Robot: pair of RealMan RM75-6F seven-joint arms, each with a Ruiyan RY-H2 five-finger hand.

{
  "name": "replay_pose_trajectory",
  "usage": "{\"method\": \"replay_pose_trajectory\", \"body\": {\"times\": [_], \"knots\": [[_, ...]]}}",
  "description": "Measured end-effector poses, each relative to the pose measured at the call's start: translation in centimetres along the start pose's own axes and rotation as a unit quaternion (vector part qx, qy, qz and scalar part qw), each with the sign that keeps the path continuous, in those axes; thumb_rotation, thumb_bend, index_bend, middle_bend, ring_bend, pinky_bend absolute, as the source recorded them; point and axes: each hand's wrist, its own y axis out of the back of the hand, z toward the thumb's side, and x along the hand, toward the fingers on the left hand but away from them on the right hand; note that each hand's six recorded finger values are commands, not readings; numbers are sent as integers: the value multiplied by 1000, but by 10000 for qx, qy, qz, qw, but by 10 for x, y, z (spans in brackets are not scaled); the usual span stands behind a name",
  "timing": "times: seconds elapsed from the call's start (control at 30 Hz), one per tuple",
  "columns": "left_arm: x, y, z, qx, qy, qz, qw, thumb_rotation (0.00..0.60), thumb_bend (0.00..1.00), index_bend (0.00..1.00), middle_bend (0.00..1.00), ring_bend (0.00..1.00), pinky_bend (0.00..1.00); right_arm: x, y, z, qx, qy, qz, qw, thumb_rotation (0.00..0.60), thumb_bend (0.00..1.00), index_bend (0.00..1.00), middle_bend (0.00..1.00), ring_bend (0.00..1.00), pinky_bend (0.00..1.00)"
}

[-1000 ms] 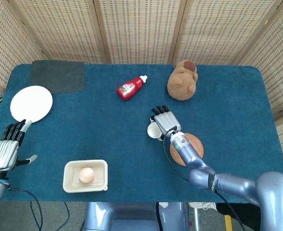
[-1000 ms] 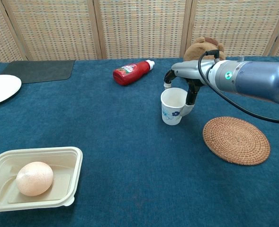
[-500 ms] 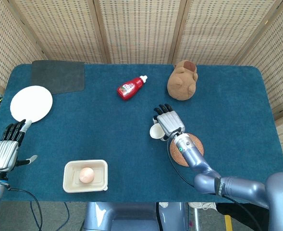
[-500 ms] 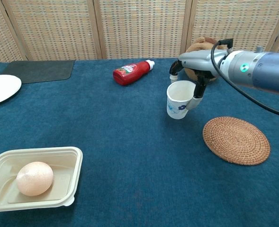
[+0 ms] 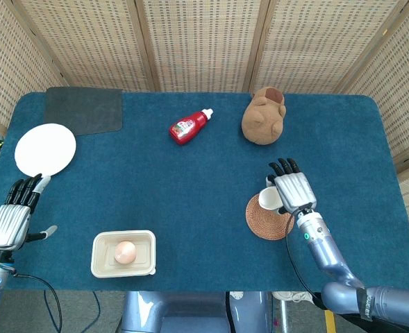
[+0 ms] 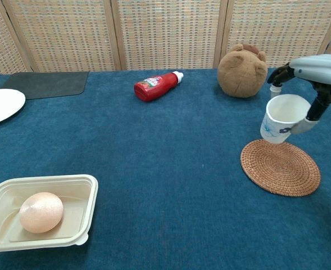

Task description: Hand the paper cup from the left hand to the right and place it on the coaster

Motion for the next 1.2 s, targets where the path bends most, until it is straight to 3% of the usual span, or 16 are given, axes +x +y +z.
{"method": "replay_pose_trajectory", "body": {"times": [0.27,0.93,1.03,1.2], "knots": [[-1,-1,4,48,-26,8,10000,600,132,0,0,0,0,16,-19,-21,-121,-129,148,9997,600,13,430,119,0,0],[-1,-4,4,42,-12,-62,10000,600,133,0,0,0,0,12,-37,1,-235,169,286,9992,600,16,430,118,0,0],[0,-5,2,30,11,-73,10000,600,131,0,0,0,0,11,-38,2,-222,178,296,9992,600,17,401,101,0,0],[0,-5,2,16,15,-67,10000,600,134,0,0,0,0,9,-41,-1,-174,115,352,9992,600,17,270,21,0,0]]}}
